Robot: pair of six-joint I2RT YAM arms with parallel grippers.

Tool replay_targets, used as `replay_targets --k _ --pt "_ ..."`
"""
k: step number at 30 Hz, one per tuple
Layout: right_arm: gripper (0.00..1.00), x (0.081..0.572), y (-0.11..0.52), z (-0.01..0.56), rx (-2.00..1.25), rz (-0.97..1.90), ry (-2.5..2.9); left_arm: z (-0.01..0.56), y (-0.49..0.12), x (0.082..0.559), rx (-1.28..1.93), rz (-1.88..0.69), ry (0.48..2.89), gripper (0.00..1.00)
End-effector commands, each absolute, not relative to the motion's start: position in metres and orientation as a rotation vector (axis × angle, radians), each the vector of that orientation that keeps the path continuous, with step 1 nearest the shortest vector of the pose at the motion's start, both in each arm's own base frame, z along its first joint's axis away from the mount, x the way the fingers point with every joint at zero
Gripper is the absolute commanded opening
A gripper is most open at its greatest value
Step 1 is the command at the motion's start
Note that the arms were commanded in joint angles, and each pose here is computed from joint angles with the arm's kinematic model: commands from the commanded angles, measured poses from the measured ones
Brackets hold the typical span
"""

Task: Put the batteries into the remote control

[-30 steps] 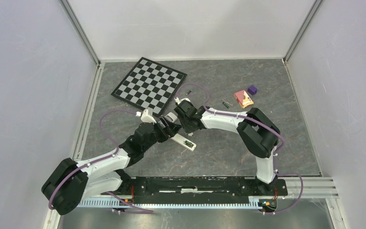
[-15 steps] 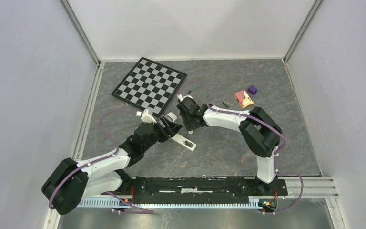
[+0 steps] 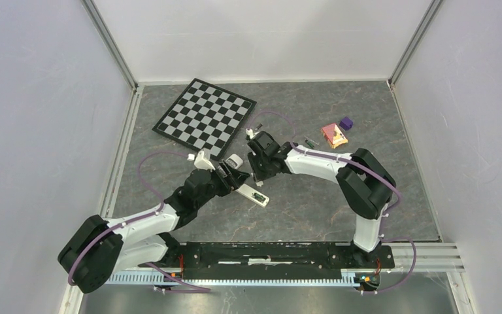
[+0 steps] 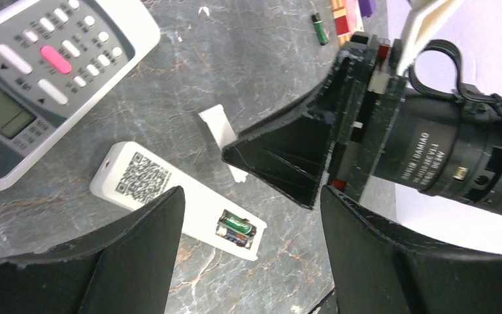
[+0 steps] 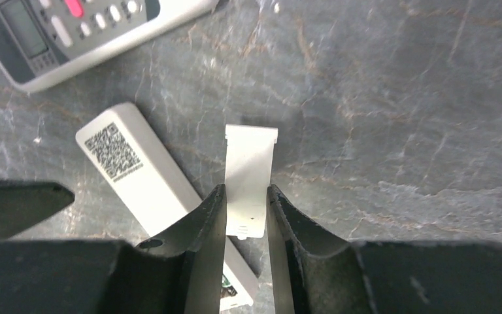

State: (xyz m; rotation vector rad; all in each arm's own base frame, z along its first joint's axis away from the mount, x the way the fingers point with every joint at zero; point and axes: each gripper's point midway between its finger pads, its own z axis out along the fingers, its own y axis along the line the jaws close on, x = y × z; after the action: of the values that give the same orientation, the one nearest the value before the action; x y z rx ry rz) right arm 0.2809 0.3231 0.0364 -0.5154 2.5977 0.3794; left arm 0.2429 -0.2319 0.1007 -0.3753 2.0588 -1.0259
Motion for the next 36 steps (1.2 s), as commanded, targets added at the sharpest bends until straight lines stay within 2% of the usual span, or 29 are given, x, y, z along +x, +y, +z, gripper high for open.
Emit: replay_targets --k 1,17,27,32,36 --pt "0.33 0.266 0.336 0.056 -0.503 0.565 2.588 0.095 -0.224 0.243 -0.426 -1.013 2.043 0.81" --pt "0.34 0.233 0.341 0.067 -0.475 0.788 2.593 0.085 -0.216 0.235 -0.474 -0.997 2.072 0.80" --pt "0.34 0.225 0.347 0.064 -0.439 0.871 2.604 0.075 -0.224 0.225 -0.495 -1.072 2.113 0.73" --pt "0.35 0.224 0.352 0.064 -0.461 0.865 2.600 0.069 -0.218 0.225 -0.529 -1.048 2.106 0.73" --pt "0.39 0.225 0.351 0.062 -0.497 0.804 2.596 0.072 -0.213 0.228 -0.529 -1.011 2.097 0.74"
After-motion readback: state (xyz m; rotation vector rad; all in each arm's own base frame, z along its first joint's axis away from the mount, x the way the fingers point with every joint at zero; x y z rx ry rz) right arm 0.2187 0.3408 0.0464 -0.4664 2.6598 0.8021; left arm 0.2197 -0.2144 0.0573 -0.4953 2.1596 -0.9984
